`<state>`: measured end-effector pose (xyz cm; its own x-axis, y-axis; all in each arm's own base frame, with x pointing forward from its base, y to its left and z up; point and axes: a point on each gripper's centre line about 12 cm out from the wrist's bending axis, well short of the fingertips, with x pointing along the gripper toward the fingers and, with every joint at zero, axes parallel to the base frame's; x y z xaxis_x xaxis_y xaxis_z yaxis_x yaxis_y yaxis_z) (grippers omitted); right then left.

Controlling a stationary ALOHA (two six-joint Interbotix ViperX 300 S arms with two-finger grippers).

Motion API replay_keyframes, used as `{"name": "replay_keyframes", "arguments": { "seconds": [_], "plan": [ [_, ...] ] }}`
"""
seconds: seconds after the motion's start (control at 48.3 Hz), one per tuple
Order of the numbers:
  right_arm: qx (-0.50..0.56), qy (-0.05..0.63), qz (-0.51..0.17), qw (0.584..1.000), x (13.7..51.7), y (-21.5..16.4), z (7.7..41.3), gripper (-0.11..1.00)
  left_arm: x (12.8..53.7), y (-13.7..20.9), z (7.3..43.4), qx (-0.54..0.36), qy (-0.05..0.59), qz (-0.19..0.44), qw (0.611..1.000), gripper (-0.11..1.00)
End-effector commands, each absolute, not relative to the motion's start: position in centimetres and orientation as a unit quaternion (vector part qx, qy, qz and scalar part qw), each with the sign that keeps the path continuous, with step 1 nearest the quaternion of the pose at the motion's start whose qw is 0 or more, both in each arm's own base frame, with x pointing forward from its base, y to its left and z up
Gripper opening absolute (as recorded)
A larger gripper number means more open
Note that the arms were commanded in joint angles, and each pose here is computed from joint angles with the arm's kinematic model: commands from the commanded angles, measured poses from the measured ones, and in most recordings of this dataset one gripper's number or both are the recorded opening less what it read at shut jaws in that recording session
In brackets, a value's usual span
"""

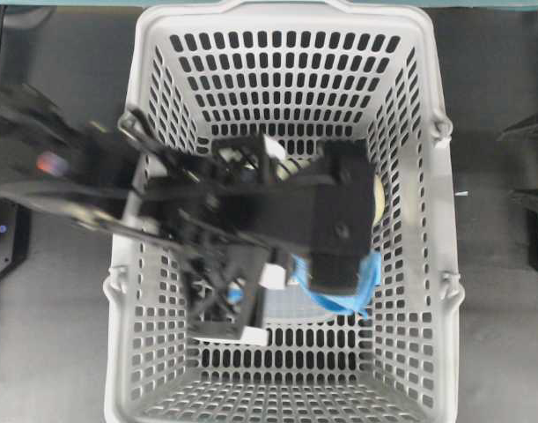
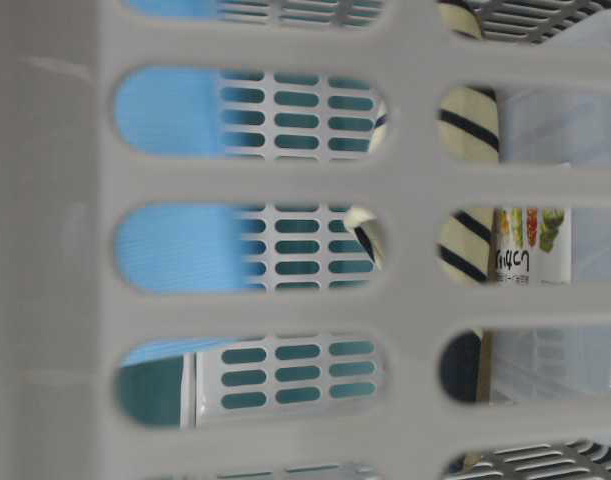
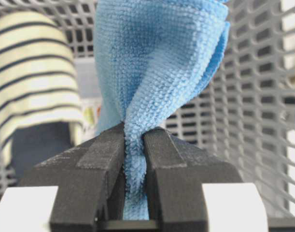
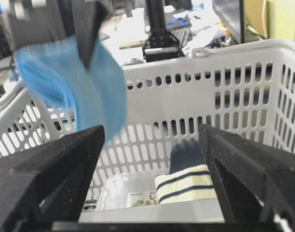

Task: Pick up the blue cloth from the shopping basket with the left arm.
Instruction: 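Lift the blue cloth upward out of the basket with the left gripper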

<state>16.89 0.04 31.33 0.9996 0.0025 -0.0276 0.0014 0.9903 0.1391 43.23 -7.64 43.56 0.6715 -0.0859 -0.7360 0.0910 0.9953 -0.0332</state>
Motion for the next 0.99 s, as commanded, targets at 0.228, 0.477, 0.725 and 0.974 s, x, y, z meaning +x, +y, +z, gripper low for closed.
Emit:
{"name": "replay_keyframes", "arguments": {
  "seconds": [0.228,0.477,0.725,0.974],
  "plan": [
    [0.070,0.008,0.001,0.997,16.9,0.1,31.6,0.76,41.0,-7.4,49.0,0.000,0.382,-0.049,0.923,0.07],
    [0.070,0.009,0.001,0.997,16.9,0.1,31.6,0.76,41.0,-7.4,49.0,-0.001,0.382,-0.049,0.923,0.07],
    [0.070,0.005,0.002,0.997,17.0,0.1,31.6,0.76,39.7,-7.1,48.1,-0.005,0.372,-0.049,0.927,0.07],
    [0.072,0.005,-0.001,0.997,17.0,0.0,31.6,0.76,36.3,-6.5,46.7,-0.014,0.318,-0.055,0.947,0.07]
  ]
}}
